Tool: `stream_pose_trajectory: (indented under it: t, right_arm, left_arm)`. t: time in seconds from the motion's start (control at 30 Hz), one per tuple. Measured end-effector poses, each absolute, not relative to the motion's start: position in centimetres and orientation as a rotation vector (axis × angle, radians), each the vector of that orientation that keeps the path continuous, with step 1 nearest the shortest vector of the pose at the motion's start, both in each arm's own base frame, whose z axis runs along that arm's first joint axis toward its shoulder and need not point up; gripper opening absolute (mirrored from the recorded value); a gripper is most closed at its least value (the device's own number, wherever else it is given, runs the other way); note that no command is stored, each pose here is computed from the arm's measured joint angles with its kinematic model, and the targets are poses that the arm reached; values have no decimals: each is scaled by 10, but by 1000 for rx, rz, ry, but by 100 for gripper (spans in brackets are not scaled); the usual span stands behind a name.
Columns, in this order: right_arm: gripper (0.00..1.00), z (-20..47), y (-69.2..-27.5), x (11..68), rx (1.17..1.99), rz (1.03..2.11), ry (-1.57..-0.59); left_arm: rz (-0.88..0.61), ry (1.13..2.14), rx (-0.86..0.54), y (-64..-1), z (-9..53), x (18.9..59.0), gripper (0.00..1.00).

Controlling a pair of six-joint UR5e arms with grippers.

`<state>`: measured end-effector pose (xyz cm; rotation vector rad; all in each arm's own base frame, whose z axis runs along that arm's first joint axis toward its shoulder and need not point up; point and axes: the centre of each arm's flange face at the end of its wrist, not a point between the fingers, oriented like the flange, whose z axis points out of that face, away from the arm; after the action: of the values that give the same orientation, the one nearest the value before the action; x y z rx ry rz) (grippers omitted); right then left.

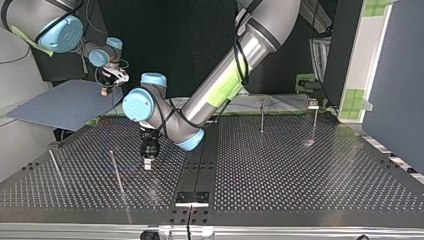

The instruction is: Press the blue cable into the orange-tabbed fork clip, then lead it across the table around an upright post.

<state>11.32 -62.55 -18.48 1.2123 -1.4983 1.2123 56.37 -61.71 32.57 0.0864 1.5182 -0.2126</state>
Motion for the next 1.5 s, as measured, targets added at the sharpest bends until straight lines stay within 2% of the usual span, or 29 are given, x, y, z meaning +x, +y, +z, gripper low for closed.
stream_pose_trajectory:
  t: [0.5,0.87,1.3,1.5]
  right_arm:
    - [0,-185,-626,115,1216,1214,-1495]
    - [0,-184,-628,117,1227,1211,-1490]
    - [0,-184,-628,121,1245,1215,-1481]
    - [0,-184,-627,123,1249,1215,-1479]
  left_arm:
    - [-309,1519,-12,-611,344,560,99]
    - [-323,1592,8,-604,341,548,99]
    - [-415,1529,-10,-581,379,548,99]
    - [-410,1554,-1,-575,371,542,99]
